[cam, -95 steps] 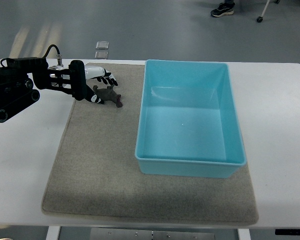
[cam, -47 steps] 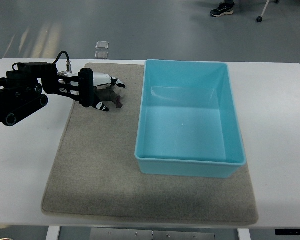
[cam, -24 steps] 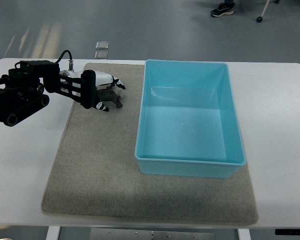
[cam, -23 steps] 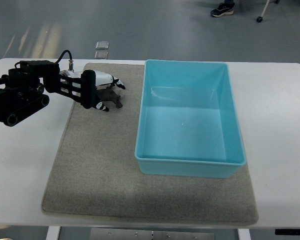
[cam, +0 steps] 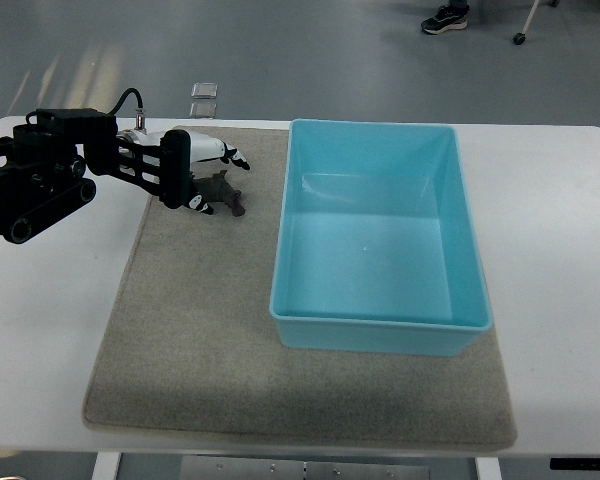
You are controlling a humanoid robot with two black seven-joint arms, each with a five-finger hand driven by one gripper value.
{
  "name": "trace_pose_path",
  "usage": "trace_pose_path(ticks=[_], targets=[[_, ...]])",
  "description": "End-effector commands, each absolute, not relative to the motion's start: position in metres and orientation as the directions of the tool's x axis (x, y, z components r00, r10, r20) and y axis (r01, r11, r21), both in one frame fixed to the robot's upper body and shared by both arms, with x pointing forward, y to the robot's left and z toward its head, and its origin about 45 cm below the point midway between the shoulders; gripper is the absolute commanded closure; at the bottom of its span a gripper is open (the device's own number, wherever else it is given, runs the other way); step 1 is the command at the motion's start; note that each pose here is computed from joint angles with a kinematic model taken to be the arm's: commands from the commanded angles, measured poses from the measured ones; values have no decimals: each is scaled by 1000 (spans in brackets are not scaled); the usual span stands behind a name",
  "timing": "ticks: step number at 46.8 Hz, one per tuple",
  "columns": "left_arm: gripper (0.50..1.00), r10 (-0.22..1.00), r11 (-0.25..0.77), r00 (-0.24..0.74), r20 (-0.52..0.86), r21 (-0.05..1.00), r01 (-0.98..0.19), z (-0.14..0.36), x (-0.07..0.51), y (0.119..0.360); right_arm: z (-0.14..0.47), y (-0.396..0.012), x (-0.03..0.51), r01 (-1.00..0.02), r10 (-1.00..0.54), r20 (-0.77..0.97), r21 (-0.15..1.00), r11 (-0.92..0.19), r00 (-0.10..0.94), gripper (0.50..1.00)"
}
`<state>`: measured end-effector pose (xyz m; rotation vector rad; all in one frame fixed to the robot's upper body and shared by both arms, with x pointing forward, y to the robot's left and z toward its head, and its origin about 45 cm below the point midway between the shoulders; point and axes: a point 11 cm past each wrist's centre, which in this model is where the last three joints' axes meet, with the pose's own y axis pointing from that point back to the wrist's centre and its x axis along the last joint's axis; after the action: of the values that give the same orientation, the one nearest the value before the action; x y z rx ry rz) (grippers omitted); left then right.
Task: Place brown hippo in blue box with left hand
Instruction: 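Close the left hand fingers firmly around the brown hippo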
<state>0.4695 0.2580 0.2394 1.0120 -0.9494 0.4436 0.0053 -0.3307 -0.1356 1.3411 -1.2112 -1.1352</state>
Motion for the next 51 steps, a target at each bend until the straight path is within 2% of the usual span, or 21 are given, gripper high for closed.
trace_pose_path(ticks=[1,6,13,19,25,51], targets=[[636,-99,487,542,835,516,-705,239,470,259,-136,-331,5,-98,-997,-33,994,-40,71,564],[711,-108,485,544,832,522,-702,237,469,259,-136,-331,5,-98,-997,-33,994,-40,71,564],[774,-110,479,543,833,523,-705,237,470,260,-136,-331,5,-97,-997,-33,994,-40,73,564],[906,-108,471,541,834,522,-711,238,470,262,-136,-331,5,-98,-997,-33,994,-40,71,564],[1000,-107,469,536,838,518,-716,239,471,262,-136,-331,5,-97,-997,-33,994,-40,73,564],[1000,-77,492,487,870,458,-741,265,481,253,-136,-331,5,-98,-997,-33,994,-40,71,564]])
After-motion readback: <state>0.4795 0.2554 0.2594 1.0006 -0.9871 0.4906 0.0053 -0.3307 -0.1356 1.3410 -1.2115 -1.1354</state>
